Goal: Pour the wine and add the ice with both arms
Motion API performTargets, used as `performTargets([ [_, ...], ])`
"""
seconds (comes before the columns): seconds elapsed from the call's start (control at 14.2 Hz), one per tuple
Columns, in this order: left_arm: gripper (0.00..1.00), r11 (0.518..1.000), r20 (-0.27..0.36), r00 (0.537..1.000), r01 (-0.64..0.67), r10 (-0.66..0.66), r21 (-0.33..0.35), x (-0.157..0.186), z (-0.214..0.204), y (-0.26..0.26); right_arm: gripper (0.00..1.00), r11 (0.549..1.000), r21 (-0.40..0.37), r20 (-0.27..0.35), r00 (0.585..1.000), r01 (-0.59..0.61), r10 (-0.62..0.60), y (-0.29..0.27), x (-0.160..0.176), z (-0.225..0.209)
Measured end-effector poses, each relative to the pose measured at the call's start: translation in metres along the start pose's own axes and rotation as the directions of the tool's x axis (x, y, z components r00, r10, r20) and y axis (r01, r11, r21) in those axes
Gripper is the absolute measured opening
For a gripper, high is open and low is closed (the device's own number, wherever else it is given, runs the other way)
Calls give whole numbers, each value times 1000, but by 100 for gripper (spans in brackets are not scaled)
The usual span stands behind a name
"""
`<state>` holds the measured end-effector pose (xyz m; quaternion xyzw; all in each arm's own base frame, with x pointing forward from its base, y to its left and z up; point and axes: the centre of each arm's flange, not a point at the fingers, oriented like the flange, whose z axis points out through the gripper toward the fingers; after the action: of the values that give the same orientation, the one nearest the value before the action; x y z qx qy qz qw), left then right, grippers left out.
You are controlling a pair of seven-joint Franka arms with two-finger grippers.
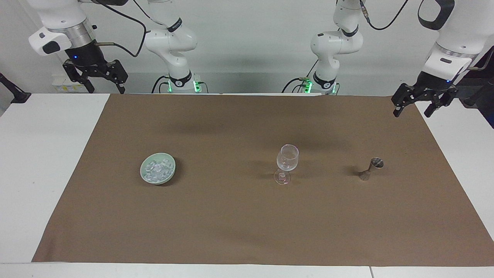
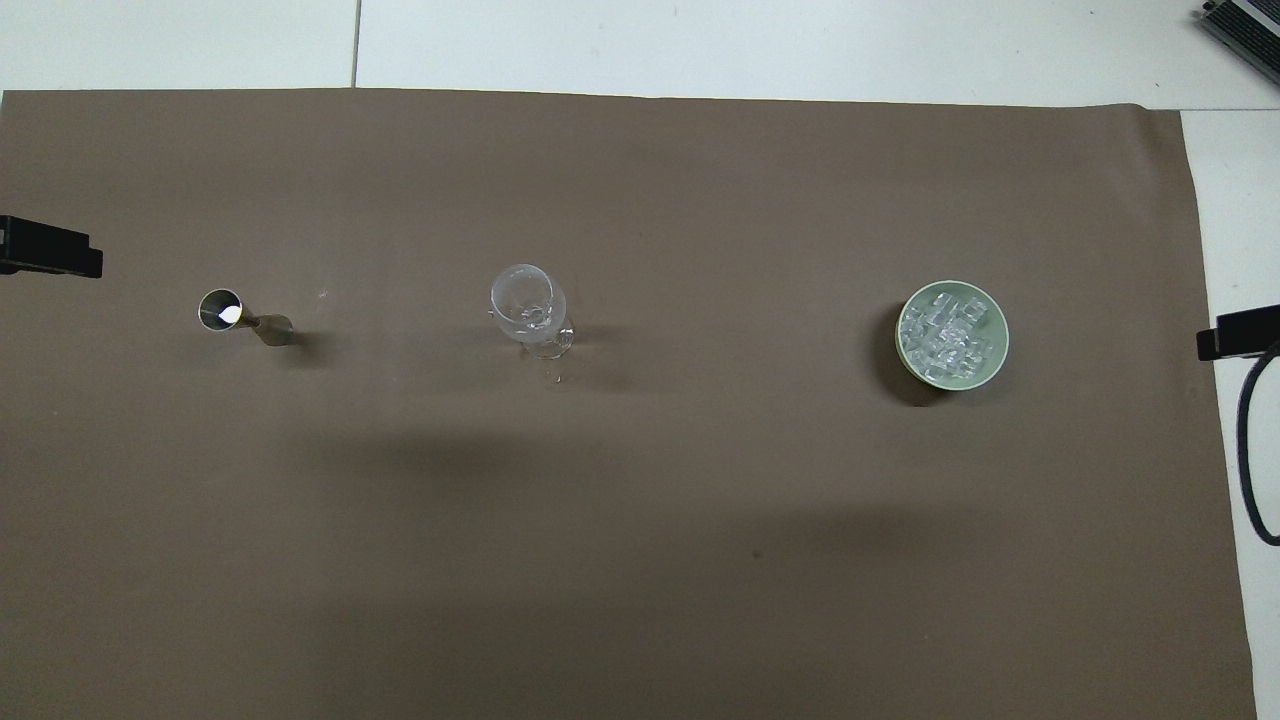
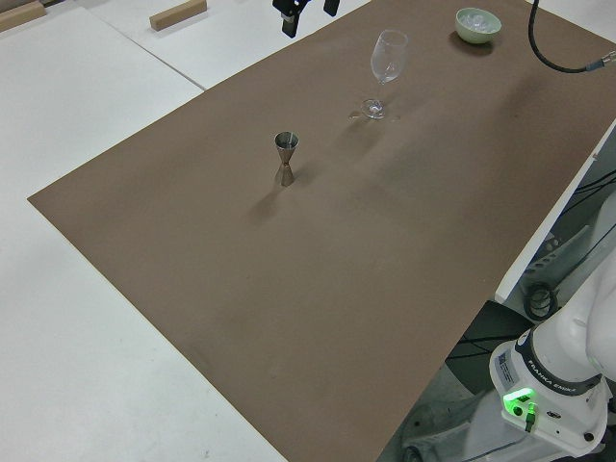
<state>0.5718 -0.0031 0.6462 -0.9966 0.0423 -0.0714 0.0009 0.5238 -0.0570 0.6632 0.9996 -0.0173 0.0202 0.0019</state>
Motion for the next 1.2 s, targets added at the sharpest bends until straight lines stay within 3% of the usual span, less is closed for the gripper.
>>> performTargets([
  [0.99,100,998,49,997,-58,58,-6,-9,0,-6,100,1000,0,0,1000,0,0,0,0,0],
  [1.2,100,983,53,985,-159,164,-90,-6,17,-30,100,1000,0,0,1000,0,0,0,0,0],
])
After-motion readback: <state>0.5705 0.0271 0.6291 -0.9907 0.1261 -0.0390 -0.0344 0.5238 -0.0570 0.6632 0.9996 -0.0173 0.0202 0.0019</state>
